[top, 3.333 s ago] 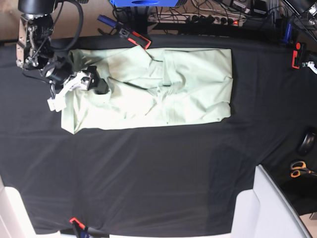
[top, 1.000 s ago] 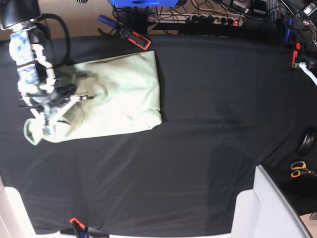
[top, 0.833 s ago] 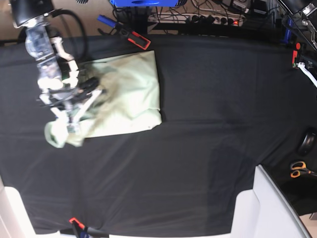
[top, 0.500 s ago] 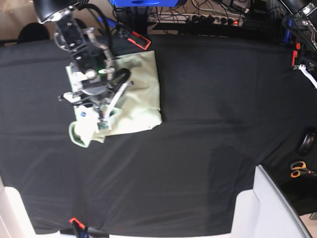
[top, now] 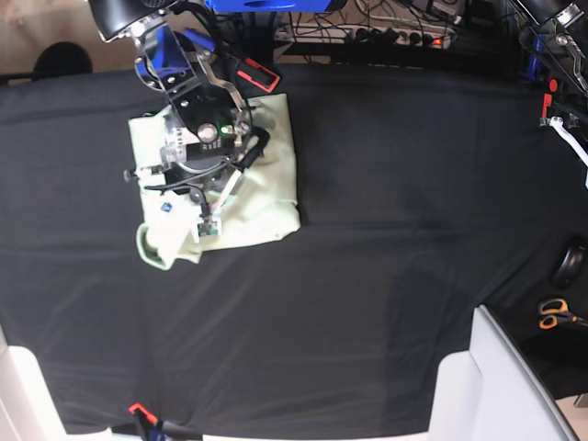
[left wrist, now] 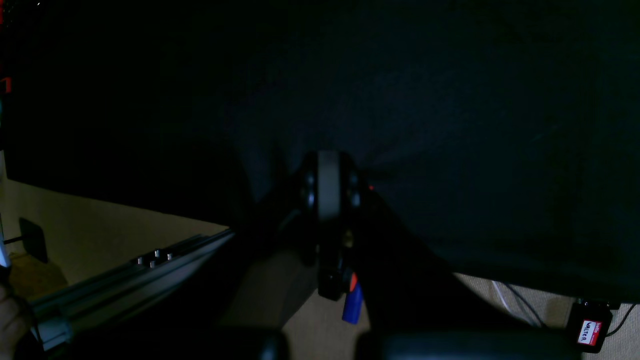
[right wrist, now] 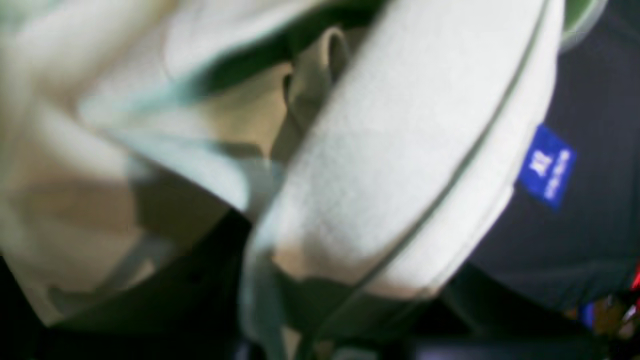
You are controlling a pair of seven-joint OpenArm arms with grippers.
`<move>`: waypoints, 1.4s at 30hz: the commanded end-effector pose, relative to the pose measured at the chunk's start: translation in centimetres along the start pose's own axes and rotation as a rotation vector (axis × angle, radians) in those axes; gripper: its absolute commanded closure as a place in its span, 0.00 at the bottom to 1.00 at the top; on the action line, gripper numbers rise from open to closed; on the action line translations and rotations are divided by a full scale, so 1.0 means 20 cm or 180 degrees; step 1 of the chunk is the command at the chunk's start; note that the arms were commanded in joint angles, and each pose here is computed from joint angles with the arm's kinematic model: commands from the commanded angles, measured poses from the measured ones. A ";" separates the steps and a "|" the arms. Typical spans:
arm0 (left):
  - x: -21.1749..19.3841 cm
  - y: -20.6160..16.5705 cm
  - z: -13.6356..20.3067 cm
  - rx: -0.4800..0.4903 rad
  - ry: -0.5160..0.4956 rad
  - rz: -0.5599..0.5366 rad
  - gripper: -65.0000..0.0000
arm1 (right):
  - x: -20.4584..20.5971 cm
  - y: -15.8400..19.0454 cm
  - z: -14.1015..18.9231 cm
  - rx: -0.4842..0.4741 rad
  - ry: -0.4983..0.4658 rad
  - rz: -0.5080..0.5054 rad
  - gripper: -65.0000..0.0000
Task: Fold the T-shirt properly
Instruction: 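Fold the shirt's loose end over the bundle with the right gripper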
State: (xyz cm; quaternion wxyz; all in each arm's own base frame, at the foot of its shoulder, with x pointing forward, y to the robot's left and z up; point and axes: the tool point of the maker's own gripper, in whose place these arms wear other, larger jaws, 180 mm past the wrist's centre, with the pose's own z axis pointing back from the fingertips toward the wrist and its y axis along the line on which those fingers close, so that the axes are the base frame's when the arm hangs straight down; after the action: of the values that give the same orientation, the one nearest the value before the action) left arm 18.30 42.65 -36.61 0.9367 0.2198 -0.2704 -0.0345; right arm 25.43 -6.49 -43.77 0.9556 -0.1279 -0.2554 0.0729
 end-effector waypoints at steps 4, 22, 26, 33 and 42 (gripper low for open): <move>0.05 0.06 0.02 0.0098 -0.0104 -0.0032 1.00 | 0.08 -0.01 0.02 -0.0036 -0.0145 -0.0086 1.00; 0.04 0.06 0.02 0.0094 -0.0092 -0.0034 1.00 | 0.08 0.14 0.08 0.0148 -0.0230 0.0140 1.00; 0.04 0.06 0.02 0.0094 -0.0092 -0.0034 1.00 | 0.10 0.20 0.10 0.0239 -0.0245 0.0068 0.86; 0.04 0.06 0.02 0.0091 -0.0088 -0.0032 1.00 | 0.13 0.28 0.15 0.0370 -0.0273 0.0009 0.33; 0.05 0.06 0.02 0.0093 -0.0097 -0.0028 1.00 | 0.19 0.40 0.26 0.1000 -0.0242 -0.0375 0.18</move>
State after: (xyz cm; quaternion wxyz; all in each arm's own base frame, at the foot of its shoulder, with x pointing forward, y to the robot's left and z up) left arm 18.08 42.63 -36.79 0.9379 0.2188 -0.2670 -0.0351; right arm 24.47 2.65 -41.12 0.9627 0.0348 -0.2608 0.0634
